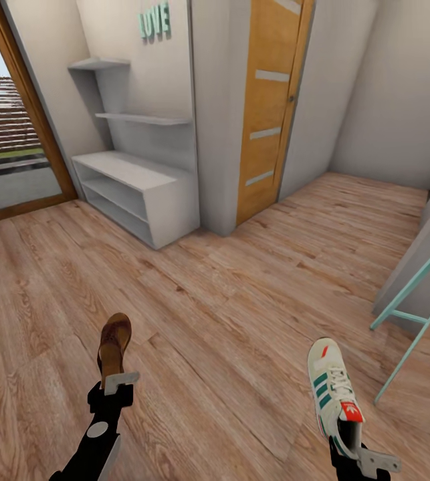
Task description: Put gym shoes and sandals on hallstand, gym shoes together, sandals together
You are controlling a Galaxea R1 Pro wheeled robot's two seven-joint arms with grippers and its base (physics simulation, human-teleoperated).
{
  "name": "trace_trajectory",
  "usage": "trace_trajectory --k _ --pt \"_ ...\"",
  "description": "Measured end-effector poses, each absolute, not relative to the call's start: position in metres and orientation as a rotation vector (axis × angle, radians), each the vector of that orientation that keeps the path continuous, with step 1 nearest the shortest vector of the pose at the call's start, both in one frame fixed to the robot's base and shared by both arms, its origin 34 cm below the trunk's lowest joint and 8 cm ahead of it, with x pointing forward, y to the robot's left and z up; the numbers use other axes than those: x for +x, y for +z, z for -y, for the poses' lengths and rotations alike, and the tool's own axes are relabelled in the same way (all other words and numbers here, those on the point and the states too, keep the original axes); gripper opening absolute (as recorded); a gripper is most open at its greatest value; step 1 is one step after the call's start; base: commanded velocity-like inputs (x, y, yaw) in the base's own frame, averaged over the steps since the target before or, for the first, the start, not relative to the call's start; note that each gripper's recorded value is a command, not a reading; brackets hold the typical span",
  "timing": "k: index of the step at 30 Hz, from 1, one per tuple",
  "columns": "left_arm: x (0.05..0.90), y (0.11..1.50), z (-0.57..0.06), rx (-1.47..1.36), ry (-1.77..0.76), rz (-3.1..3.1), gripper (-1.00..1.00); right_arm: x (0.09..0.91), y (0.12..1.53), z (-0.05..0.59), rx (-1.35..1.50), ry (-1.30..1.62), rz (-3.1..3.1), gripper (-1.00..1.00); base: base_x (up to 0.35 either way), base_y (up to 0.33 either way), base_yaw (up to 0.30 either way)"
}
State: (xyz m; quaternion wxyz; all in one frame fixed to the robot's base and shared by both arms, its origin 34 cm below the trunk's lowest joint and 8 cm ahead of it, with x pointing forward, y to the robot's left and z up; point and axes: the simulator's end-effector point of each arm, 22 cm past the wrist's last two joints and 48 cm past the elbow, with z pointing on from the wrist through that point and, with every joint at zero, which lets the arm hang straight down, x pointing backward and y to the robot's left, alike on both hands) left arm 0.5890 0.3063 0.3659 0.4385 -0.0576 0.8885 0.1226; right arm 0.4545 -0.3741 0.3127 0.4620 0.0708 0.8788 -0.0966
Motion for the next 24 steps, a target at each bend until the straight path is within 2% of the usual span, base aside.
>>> trace_trajectory --k 24 --pt "0.602 0.417 -0.306 -0.147 0.301 -2.195 -1.0 0.466 0.359 0.372 0.173 -0.23 -2.157 -1.0 0.0 0.0 0.0"
